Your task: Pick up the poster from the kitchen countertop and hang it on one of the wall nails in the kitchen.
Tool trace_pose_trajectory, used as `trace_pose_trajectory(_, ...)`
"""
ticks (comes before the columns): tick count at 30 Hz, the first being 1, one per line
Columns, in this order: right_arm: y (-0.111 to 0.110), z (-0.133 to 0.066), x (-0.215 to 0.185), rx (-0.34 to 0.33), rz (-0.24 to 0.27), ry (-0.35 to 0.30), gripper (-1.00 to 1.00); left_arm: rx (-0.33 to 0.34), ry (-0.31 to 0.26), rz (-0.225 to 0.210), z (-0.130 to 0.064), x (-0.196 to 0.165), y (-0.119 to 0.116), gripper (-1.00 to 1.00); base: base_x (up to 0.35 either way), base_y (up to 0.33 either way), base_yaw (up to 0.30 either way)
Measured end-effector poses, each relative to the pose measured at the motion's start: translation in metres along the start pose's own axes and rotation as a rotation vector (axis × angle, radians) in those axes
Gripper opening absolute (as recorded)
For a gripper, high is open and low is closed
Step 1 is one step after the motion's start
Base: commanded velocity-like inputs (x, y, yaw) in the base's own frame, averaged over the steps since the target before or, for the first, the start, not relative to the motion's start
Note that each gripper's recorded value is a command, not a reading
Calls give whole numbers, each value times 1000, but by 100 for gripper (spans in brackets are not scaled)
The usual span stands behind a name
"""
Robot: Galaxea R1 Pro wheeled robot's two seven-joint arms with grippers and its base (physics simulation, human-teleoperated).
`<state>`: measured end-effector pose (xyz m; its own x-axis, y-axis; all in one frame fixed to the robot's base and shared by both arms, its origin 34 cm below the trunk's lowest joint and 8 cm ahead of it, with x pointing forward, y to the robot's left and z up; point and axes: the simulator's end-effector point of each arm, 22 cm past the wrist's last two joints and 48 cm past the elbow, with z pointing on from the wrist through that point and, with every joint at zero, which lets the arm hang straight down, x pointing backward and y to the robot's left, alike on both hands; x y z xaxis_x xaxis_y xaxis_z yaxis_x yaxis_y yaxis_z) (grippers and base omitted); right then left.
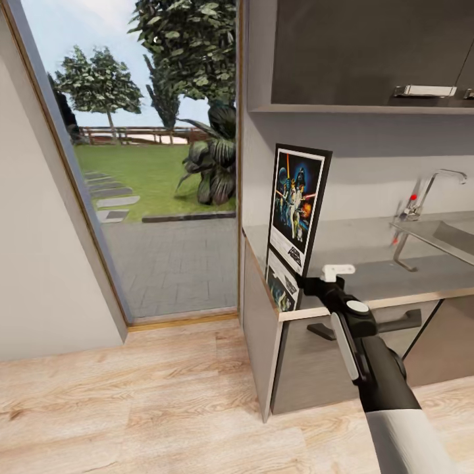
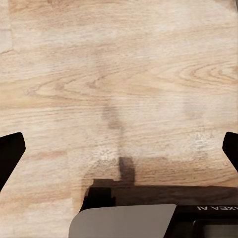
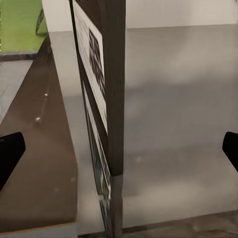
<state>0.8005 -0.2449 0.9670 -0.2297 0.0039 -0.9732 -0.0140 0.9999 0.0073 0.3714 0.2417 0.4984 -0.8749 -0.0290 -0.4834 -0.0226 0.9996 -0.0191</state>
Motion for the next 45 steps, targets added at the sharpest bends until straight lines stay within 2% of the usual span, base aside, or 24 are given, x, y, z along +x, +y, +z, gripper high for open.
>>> trace_pose_trajectory(7, -1, 2, 2, 1, -1, -22, 100, 0, 0, 0, 0, 0, 0, 100, 0, 0, 0)
trace_pose_trajectory(45, 0, 2, 2, 0, -1, -24, 100, 0, -1, 0, 0, -1, 0, 100, 63, 0, 0)
